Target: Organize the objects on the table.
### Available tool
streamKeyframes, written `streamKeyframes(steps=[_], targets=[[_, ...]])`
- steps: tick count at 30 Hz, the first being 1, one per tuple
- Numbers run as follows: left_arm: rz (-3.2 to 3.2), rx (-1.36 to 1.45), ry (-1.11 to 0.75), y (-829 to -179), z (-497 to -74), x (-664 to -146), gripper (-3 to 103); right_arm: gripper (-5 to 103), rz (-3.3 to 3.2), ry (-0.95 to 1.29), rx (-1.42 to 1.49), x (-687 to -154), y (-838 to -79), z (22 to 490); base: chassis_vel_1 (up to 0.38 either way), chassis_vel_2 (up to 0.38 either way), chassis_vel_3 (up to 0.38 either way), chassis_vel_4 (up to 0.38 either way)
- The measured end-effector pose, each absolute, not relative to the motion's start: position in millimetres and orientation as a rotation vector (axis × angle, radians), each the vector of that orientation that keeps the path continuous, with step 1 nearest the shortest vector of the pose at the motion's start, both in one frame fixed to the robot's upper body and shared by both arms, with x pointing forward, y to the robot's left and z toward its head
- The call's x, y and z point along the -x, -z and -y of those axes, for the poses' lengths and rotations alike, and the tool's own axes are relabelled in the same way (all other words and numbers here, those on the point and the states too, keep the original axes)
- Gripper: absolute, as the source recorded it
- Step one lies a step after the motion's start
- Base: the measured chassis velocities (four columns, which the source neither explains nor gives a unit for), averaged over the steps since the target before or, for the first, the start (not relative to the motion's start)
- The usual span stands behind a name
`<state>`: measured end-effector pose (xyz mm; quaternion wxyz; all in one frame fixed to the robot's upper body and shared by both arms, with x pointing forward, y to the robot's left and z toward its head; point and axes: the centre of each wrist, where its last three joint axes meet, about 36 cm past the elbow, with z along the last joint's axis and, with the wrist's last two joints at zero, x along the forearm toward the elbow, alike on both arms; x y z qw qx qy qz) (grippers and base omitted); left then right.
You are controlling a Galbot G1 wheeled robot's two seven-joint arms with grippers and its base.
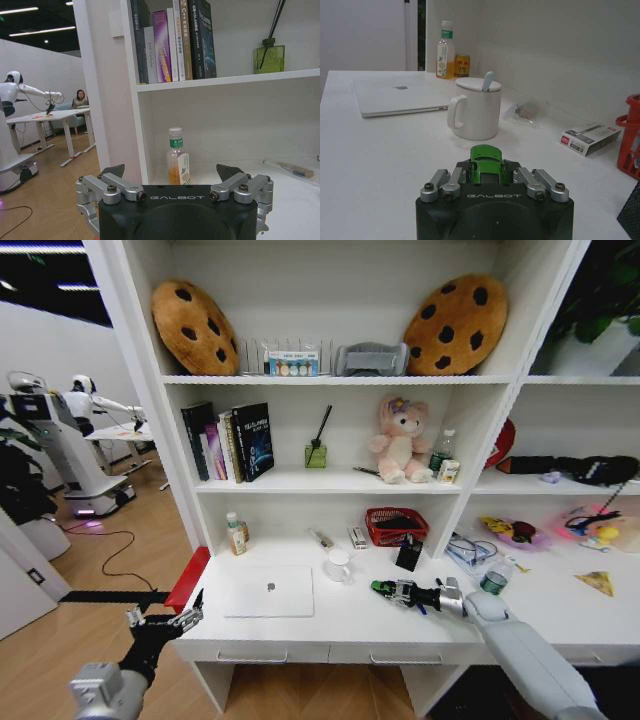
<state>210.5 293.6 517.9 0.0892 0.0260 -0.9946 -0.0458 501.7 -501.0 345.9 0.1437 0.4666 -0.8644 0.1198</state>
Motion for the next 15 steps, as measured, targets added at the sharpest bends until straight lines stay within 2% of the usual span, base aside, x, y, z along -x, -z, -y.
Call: streamKeyframes(steps=[3,10,12,15], targets=[[2.959,-0.077,0.136,-518,-294,-210,100,35,2.517,-0.357,-1.348,-501,-356,504,0.0,0.0,0.0,0.0],[2.959,-0.077,0.136,-518,-294,-210,100,35,2.647,-0.454,-1.376,-516,-435,508,0.0,0.0,0.0,0.0],[2.959,-0.077,0.136,-518,-294,-210,100,35,2.715,-0.524,-1.406,-542,-488,500,0.0,0.0,0.0,0.0],[2.959,-0.077,0.136,-518,-294,-210,100,35,2.741,-0.547,-1.431,-561,-515,490,0.0,0.0,0.0,0.0]])
